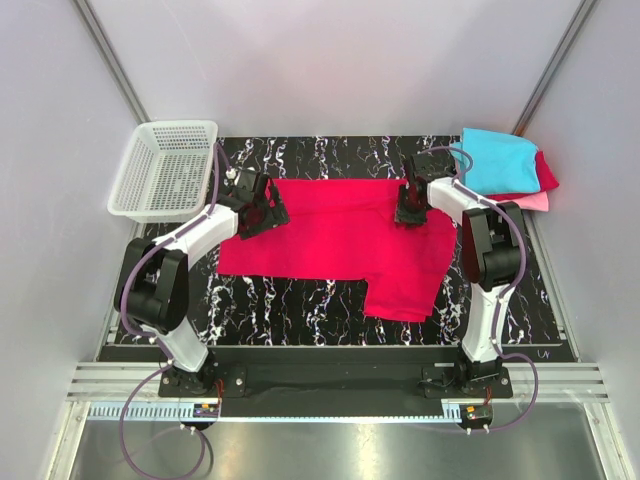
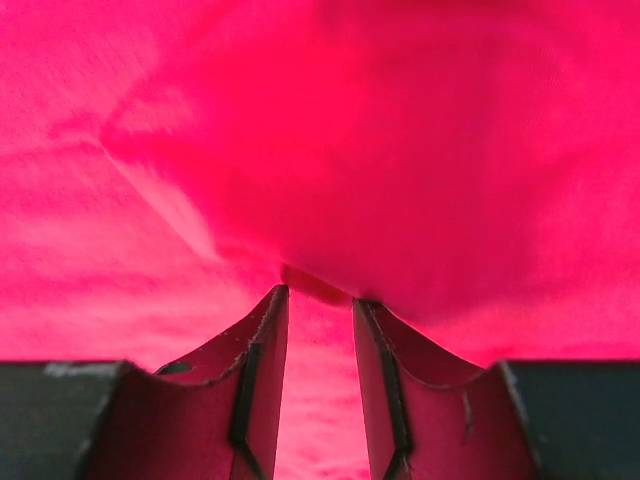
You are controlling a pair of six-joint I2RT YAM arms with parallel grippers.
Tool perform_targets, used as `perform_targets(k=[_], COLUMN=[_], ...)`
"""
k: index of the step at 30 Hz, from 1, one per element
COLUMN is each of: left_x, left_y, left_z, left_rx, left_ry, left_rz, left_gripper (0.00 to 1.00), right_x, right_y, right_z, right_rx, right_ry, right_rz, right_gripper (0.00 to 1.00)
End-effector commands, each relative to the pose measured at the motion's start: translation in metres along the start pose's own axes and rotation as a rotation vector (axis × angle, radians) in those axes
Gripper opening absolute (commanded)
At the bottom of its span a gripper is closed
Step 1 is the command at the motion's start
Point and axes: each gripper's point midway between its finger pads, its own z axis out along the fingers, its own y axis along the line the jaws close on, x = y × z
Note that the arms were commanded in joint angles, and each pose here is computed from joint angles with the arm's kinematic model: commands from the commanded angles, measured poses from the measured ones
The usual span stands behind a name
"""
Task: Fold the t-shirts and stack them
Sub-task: Fold the tshirt
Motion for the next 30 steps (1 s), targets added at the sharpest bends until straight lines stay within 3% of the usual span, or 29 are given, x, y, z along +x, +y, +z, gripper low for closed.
perform_targets(k=[1,7,10,11,12,13,14,22,30], left_x=[-0.008,-0.007,-0.007,-0.007,-0.006,-0.006,-0.005,-0.006,-0.004], left_y=[-0.011,-0.01,-0.01,-0.011,-0.01,-0.01,-0.009,-0.01,-0.01], left_z=[0.002,0.004,0.004,0.004,0.005,0.005,0.006,0.005,0.005], left_rx=[0.037,0.033,0.032,0.032,0.028,0.03,0.026,0.025,0.023], left_ry=[-0.024,-0.019,-0.018,-0.018,-0.013,-0.014,-0.011,-0.01,-0.004], left_rz=[-0.004,-0.002,0.0,0.0,0.001,0.003,0.002,0.001,0.002], left_gripper=[0.9,0.9,0.9,0.9,0.9,0.9,0.9,0.9,0.9], right_x=[-0.029,-0.033,-0.031,-0.03,-0.029,-0.029,-0.028,-0.022,-0.004], right_y=[0.004,0.004,0.003,0.001,0.001,0.001,0.002,0.011,0.015], right_z=[-0.003,0.001,0.002,0.002,0.002,0.0,-0.002,-0.041,-0.049], right_rx=[0.012,0.024,0.029,0.031,0.031,0.03,0.03,-0.011,-0.019], right_ry=[-0.079,-0.084,-0.08,-0.077,-0.077,-0.075,-0.077,-0.091,-0.059], right_rz=[-0.013,-0.019,-0.016,-0.016,-0.011,-0.013,-0.01,0.032,0.038], right_gripper=[0.38,0.37,0.31,0.26,0.11,0.02,0.0,0.0,0.0])
